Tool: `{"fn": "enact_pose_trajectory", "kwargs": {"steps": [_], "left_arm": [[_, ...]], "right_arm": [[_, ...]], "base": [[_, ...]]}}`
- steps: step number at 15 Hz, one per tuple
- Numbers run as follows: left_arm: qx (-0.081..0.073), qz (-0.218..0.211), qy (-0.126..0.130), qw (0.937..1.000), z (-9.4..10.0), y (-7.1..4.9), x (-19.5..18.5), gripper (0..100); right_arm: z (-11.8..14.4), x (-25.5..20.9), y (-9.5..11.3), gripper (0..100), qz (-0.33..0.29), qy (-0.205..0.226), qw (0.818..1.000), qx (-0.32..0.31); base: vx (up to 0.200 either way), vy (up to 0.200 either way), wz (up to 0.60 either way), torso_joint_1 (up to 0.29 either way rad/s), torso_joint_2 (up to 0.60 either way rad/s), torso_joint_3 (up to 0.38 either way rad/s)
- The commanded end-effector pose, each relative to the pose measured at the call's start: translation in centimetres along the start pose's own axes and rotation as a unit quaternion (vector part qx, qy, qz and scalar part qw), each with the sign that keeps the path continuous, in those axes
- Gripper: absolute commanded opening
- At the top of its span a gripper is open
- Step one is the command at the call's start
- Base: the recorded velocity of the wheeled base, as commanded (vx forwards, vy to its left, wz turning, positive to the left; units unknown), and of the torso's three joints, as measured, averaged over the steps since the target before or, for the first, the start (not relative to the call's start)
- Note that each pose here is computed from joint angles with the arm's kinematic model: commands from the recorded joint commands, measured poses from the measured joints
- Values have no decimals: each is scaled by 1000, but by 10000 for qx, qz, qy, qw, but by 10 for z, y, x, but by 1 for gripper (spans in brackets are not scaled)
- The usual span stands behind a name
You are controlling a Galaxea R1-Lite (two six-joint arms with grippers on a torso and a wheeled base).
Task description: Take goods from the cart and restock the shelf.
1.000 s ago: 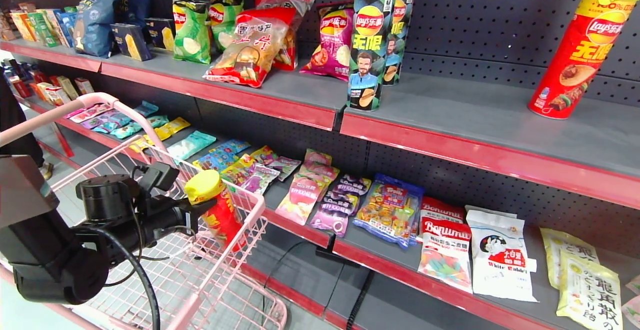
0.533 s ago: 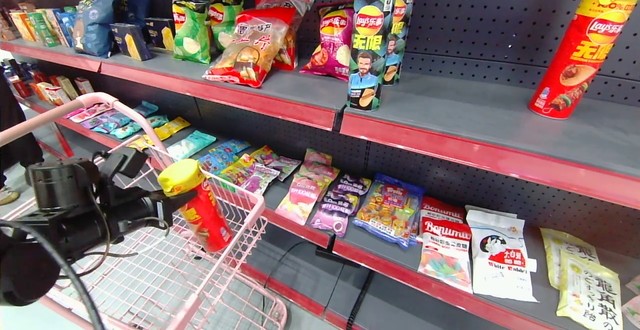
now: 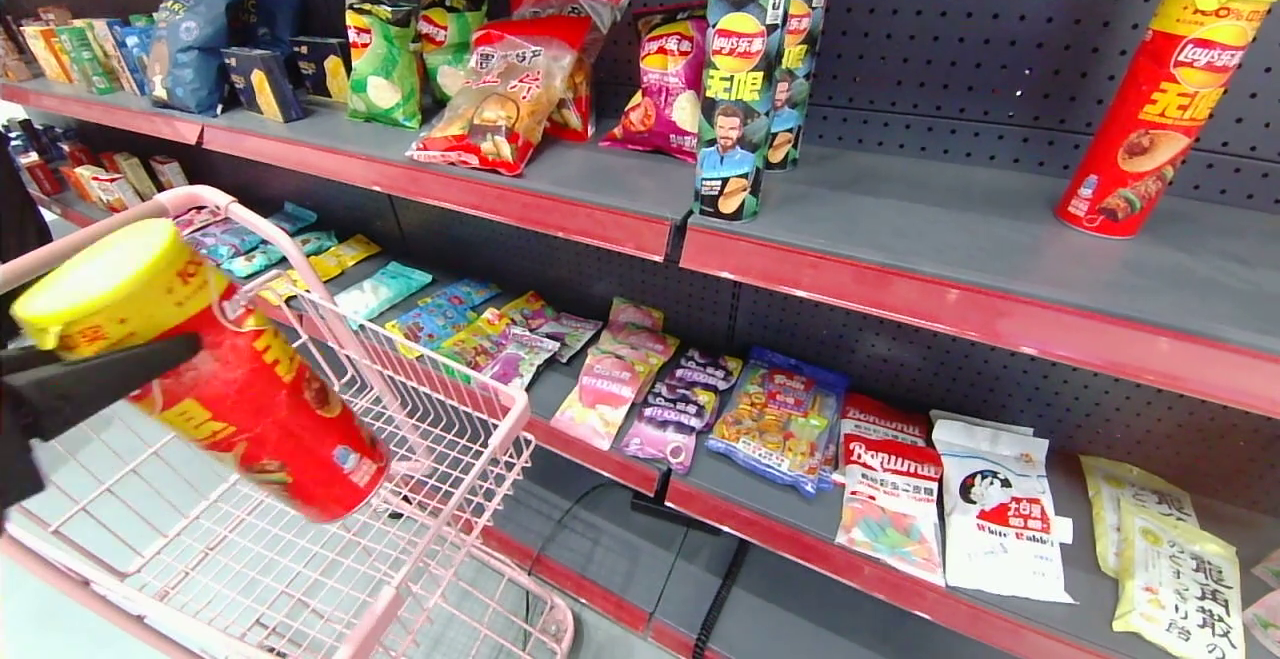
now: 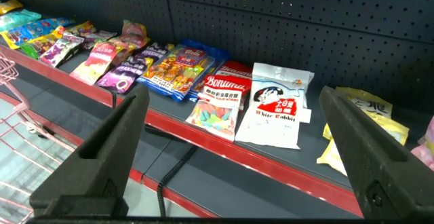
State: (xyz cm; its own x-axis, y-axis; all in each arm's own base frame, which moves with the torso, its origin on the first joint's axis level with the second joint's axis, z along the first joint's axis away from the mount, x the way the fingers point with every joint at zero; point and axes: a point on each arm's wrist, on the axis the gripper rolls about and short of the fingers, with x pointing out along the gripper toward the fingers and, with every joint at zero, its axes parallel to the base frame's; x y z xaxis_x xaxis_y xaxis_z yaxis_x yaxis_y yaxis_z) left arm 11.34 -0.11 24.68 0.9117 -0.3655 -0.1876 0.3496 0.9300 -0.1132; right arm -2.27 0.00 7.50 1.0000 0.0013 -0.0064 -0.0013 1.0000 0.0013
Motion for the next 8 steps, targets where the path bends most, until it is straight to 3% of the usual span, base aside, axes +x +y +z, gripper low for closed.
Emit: {"fn": "enact_pose_trajectory", "kwargs": {"steps": [1,3,8], "left_arm": [[371,95,-792,9961,-28,-33,-70,0],[398,141,-829,9957,-32,-34,-73,0],[399,519,-835,9944,-30,-31,-71,0]], "right_arm": [[0,0,0,100,9,-1,10000,-6],[0,0,0,100,9,-9,10000,-6],[0,0,0,100,9,-1,10000,-6]], "base": [[0,0,0,0,0,0],[0,0,0,78,-244,-154],[0,0,0,179,-493,-322]]}}
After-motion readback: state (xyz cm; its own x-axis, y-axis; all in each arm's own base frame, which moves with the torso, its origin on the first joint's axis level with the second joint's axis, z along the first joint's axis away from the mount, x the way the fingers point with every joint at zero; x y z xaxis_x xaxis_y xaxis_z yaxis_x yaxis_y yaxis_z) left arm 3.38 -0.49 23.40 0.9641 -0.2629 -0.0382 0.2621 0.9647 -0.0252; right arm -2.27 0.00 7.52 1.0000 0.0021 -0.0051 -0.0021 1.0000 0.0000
